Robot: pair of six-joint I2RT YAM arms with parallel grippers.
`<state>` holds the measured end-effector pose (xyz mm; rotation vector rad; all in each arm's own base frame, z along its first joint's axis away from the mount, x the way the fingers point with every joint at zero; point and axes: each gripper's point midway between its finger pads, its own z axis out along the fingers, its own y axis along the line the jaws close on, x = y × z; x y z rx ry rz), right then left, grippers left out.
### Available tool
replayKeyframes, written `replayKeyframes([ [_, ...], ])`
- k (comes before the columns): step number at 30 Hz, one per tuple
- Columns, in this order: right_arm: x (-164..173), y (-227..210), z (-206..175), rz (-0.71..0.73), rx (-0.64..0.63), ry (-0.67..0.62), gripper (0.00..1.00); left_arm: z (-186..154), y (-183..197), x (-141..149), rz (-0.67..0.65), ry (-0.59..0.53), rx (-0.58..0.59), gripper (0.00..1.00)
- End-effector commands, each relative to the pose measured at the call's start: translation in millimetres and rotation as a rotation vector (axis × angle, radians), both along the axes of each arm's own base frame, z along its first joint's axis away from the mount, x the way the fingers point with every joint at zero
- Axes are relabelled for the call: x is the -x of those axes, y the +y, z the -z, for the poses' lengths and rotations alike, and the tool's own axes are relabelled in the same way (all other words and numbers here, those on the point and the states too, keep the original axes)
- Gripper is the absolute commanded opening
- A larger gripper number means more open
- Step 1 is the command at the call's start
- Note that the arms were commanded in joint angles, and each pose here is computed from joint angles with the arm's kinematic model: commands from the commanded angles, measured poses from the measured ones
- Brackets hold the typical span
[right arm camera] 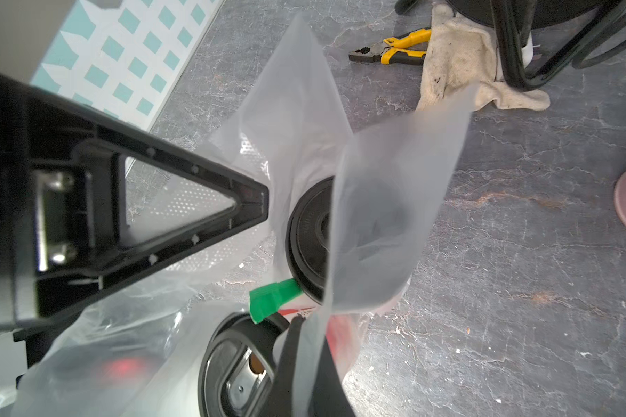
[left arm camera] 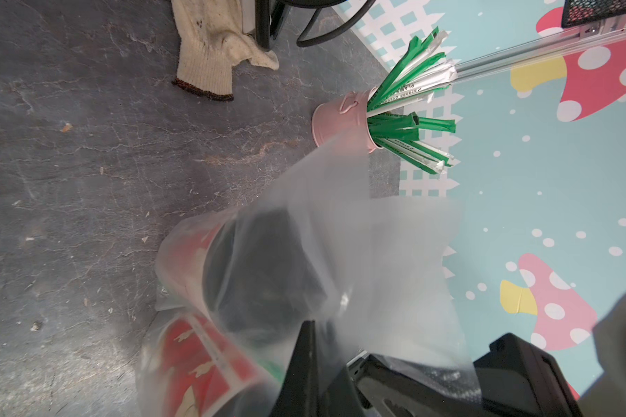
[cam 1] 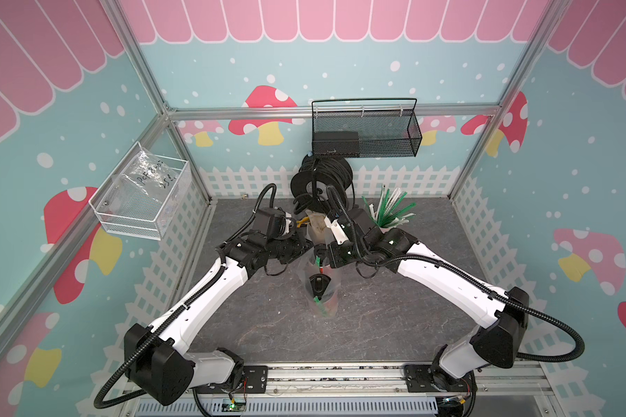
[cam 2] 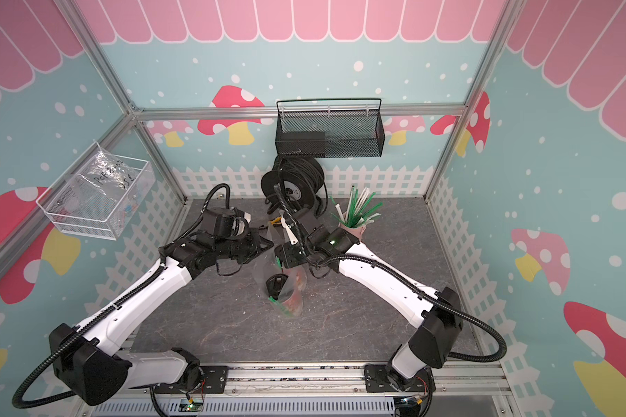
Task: Pack milk tea into plastic carrier bags
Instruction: Adjust the plastic carrier bag at the center of the board.
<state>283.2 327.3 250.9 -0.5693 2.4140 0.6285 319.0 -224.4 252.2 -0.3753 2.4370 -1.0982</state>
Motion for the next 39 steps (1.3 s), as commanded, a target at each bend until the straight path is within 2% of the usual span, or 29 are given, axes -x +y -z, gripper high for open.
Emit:
replayKeyframes([
  [1,2.9,-2.8,-6.5,0.007,-0.027,-0.006,0.03,-5.3,1.3,-1.9,-0.019,-0.023,0.003,0.01],
  [6,2.4,-6.8,-8.2,0.010,-0.026,-0.014,0.07,-8.5,-0.5,-0.9,-0.009,-0.031,0.013,0.17],
  [10,4.9,-7.9,-10.0,0.005,-0.035,-0.018,0.21,-7.1,-1.1,-0.2,-0.003,-0.029,0.010,0.26],
  [11,5.3,-8.4,-11.1,0.005,-0.036,-0.021,0.21,-7.7,-1.0,-0.3,-0.004,-0.031,0.011,0.28],
  [14,5.5,-9.2,-18.1,0.003,-0.048,-0.035,0.22,-11.7,-0.5,-0.5,-0.004,-0.042,0.013,0.50],
  [18,6.2,-12.7,-28.0,0.004,-0.056,-0.063,0.34,-18.0,0.8,-0.5,-0.004,-0.056,0.009,0.63],
  [21,5.4,-17.0,-35.5,0.012,-0.060,-0.085,0.37,-23.0,4.8,-0.9,-0.004,-0.064,-0.003,0.71],
  [22,5.2,-18.3,-39.3,0.013,-0.064,-0.095,0.38,-25.0,8.3,-1.2,-0.009,-0.065,-0.008,0.79],
  [23,4.8,-20.1,-43.1,0.013,-0.066,-0.106,0.41,-27.5,12.8,-2.1,-0.018,-0.069,-0.014,0.94],
  [24,3.8,-22.4,-46.9,0.018,-0.066,-0.118,0.44,-30.2,17.8,-2.4,-0.025,-0.074,-0.020,0.99],
  [29,-3.9,-41.3,-76.3,0.062,-0.071,-0.206,0.57,-51.6,63.3,-11.8,-0.114,-0.104,0.002,0.99],
  [32,-13.4,-65.0,-101.0,0.133,-0.047,-0.297,0.66,-68.8,94.9,-12.9,-0.172,-0.138,-0.032,0.99],
  [36,-31.1,-134.2,-138.2,0.359,0.019,-0.461,0.79,-83.3,155.2,-10.2,-0.298,-0.166,-0.097,0.99],
  [39,-37.2,-189.0,-142.1,0.500,0.071,-0.539,0.85,-77.1,195.5,-4.6,-0.401,-0.163,-0.131,0.99],
])
